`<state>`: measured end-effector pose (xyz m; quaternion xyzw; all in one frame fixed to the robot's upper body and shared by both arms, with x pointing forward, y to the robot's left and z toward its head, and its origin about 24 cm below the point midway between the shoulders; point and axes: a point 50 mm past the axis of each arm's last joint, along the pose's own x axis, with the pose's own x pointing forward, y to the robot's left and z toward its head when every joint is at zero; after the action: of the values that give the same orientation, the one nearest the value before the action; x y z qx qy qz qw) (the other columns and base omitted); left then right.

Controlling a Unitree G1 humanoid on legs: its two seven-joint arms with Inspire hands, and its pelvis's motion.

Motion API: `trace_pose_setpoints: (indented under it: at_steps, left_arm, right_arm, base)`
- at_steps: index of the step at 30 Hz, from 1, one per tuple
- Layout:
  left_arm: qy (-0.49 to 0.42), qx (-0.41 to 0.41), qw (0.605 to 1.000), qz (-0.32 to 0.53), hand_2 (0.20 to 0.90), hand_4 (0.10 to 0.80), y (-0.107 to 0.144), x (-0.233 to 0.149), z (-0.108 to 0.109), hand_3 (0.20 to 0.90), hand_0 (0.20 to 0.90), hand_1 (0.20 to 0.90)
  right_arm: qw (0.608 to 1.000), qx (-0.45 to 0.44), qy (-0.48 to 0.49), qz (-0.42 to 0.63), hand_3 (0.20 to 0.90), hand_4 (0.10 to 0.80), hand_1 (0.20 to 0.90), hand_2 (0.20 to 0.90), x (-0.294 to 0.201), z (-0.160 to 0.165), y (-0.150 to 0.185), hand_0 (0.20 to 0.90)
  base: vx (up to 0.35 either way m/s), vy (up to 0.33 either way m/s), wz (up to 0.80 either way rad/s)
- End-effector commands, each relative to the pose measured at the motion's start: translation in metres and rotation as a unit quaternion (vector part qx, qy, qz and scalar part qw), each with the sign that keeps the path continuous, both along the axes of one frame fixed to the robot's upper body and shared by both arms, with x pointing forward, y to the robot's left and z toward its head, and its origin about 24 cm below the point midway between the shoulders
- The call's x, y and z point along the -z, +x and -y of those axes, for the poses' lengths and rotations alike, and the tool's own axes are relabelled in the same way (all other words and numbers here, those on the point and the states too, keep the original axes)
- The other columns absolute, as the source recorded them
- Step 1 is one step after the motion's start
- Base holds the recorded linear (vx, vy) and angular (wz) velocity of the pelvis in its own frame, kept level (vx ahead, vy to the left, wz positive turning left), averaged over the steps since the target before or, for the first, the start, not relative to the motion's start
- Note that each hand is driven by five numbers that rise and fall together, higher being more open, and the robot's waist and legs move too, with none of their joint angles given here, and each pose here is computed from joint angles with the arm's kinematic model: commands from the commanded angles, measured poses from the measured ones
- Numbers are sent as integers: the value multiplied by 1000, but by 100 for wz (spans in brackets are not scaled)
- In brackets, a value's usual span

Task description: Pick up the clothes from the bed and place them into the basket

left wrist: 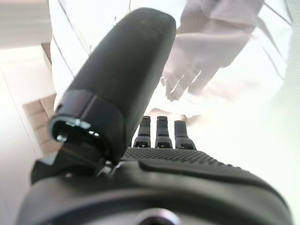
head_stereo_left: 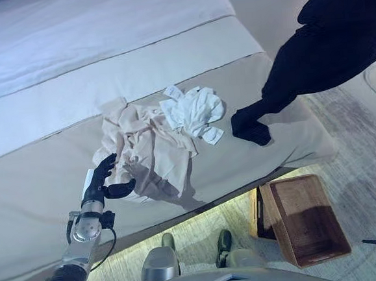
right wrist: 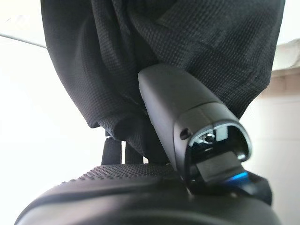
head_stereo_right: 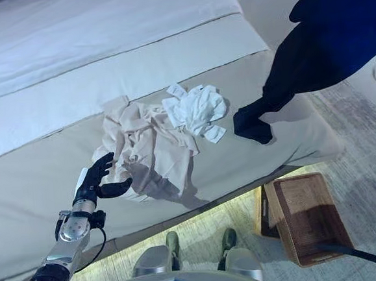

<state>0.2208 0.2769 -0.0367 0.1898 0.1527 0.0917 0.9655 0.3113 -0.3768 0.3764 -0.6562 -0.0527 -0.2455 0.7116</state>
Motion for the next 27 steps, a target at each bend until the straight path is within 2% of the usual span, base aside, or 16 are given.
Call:
trace_pose_setpoints:
  at_steps: [1, 11, 20, 27]
  left_arm:
    - [22, 36, 999, 32, 900, 800, -6, -5, 2, 900, 900, 900]
    - [29, 26, 999, 20, 900, 800, -8, 5, 0, 900, 900, 900]
    - [26, 26, 999, 8, 900, 800, -6, 12, 4, 900, 900, 900]
    - [25, 24, 999, -5, 900, 800, -6, 15, 4, 900, 900, 900]
  right_arm:
    - [988, -14, -33, 150, 200, 100, 300, 300, -51, -1, -39, 300]
    - [986, -8, -21, 165, 200, 100, 300, 300, -56, 8, -64, 300]
    - [985, -36, -5, 169, 200, 100, 300, 300, -55, 5, -72, 300]
    - [982, -31, 9, 188, 200, 100, 300, 300, -53, 12, -83, 300]
  base:
    - [-23, 6, -31]
    - [-21, -3, -33]
    - [5, -26, -23]
    - [-18, -26, -5]
